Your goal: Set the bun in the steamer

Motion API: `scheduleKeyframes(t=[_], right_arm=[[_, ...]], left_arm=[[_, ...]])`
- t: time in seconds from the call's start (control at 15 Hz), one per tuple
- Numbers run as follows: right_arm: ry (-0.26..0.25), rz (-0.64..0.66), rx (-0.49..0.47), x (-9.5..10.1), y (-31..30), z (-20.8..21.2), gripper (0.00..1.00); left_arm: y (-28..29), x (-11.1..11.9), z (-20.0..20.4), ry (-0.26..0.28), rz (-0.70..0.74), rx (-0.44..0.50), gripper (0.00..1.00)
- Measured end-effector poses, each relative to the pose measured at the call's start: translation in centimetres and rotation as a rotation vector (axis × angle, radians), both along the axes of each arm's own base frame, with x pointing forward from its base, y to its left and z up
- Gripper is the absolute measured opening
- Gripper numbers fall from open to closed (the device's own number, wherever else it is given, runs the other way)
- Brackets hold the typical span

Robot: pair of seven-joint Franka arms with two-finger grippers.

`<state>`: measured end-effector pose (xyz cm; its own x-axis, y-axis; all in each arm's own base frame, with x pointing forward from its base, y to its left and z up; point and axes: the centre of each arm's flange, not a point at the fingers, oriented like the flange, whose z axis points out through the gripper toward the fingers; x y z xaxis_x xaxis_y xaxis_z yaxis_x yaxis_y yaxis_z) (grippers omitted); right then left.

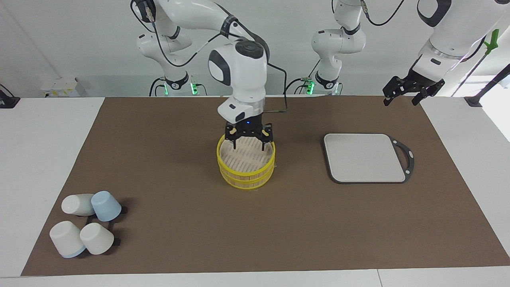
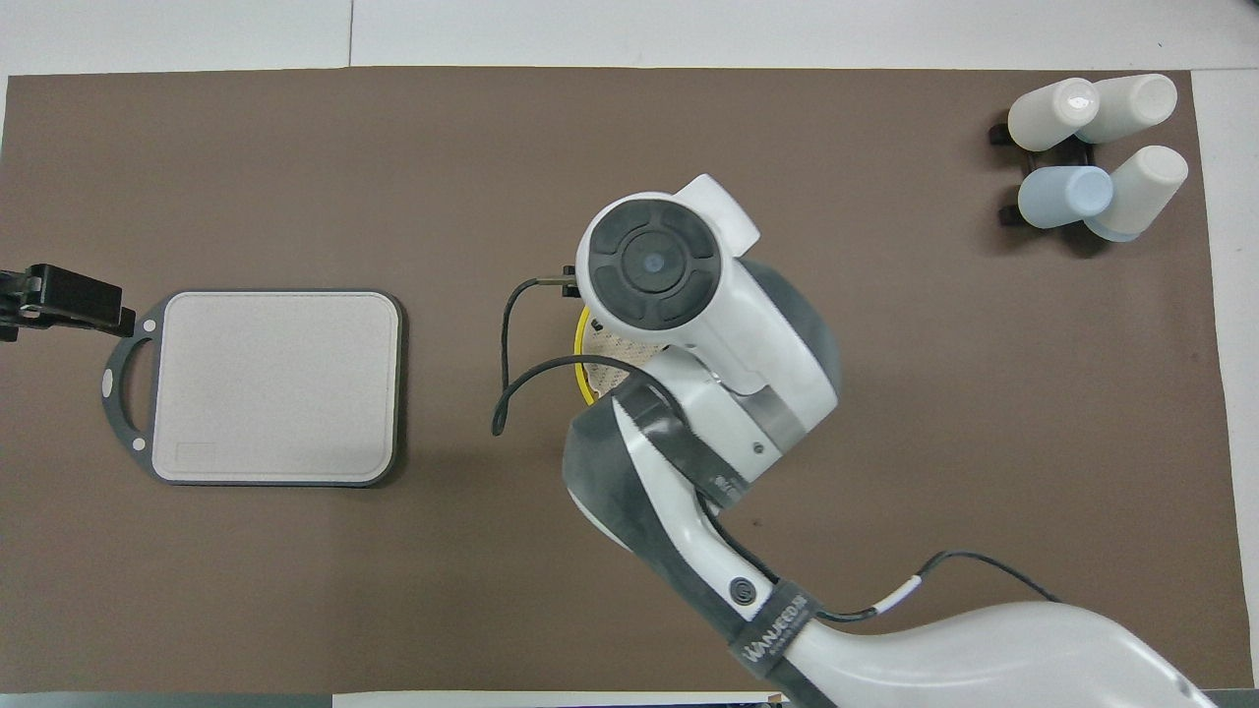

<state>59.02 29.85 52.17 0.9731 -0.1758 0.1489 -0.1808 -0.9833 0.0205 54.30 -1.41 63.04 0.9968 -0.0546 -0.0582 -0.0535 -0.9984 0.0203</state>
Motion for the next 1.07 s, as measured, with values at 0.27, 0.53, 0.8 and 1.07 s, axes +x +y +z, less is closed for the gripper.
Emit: scheduleKeyframes(t=[0.27, 0.53, 0.8, 1.07], right_arm=[[0.189, -0.031, -0.038, -1.7, -13.7, 6.0, 1.0], [0.239, 0.045, -0.049, -6.2, -21.3, 8.6, 1.0], [0.199, 0.017, -0.016, -7.1, -24.7, 8.1, 1.0], [0.181, 0.055, 0.007, -5.9, -27.4, 7.2, 1.0]], left_arm=[[0.0, 0.0, 0.0, -0.001, 0.0, 0.0, 1.0], [0.0, 0.0, 0.0, -0.002, 0.0, 0.0, 1.0], [0.0, 0.1, 0.1, -0.008, 0.0, 0.0, 1.0], [0.0, 0.1, 0.1, -0.009, 0.0, 0.0, 1.0]])
